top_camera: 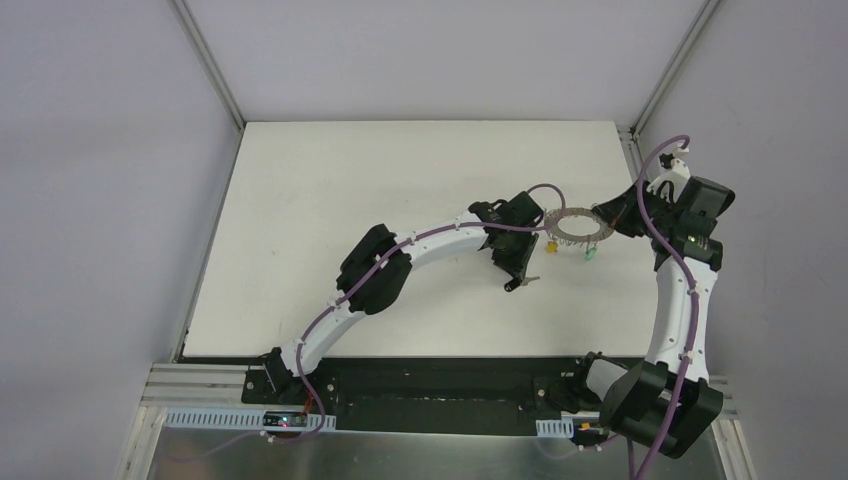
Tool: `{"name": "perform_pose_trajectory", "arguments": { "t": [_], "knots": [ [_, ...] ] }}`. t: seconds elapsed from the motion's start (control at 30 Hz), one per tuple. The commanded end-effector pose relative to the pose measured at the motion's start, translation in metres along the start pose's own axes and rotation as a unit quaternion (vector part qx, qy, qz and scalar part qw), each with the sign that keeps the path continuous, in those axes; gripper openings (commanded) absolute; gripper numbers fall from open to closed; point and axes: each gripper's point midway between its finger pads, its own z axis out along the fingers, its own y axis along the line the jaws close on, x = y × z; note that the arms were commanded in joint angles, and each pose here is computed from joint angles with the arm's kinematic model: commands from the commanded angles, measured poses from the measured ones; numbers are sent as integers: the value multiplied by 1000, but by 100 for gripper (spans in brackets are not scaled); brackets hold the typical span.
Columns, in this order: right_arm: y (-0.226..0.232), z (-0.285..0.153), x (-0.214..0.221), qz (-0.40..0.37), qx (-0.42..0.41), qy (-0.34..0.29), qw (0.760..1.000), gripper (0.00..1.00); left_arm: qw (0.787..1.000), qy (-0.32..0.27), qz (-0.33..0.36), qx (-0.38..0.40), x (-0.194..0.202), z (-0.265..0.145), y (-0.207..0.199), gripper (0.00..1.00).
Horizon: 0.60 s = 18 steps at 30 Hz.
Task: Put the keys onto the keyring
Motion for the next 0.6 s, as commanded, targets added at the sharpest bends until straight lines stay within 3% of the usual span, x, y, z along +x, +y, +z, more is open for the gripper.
{"name": "perform_pose_trajectory", "arguments": {
  "t": [0.0, 0.37, 0.57],
  "knots": [
    [12, -7, -12, -17, -23, -31, 999, 0, 1000, 4, -3, 4, 1, -5, -6, 25],
    [13, -5, -12, -13, -32, -30, 999, 0, 1000, -8, 18, 6, -2, -29, -5, 10],
    [14, -5, -12, -11, -37, -29, 999, 0, 999, -20, 37, 4, -8, -50, 1, 10]
  ]
}}
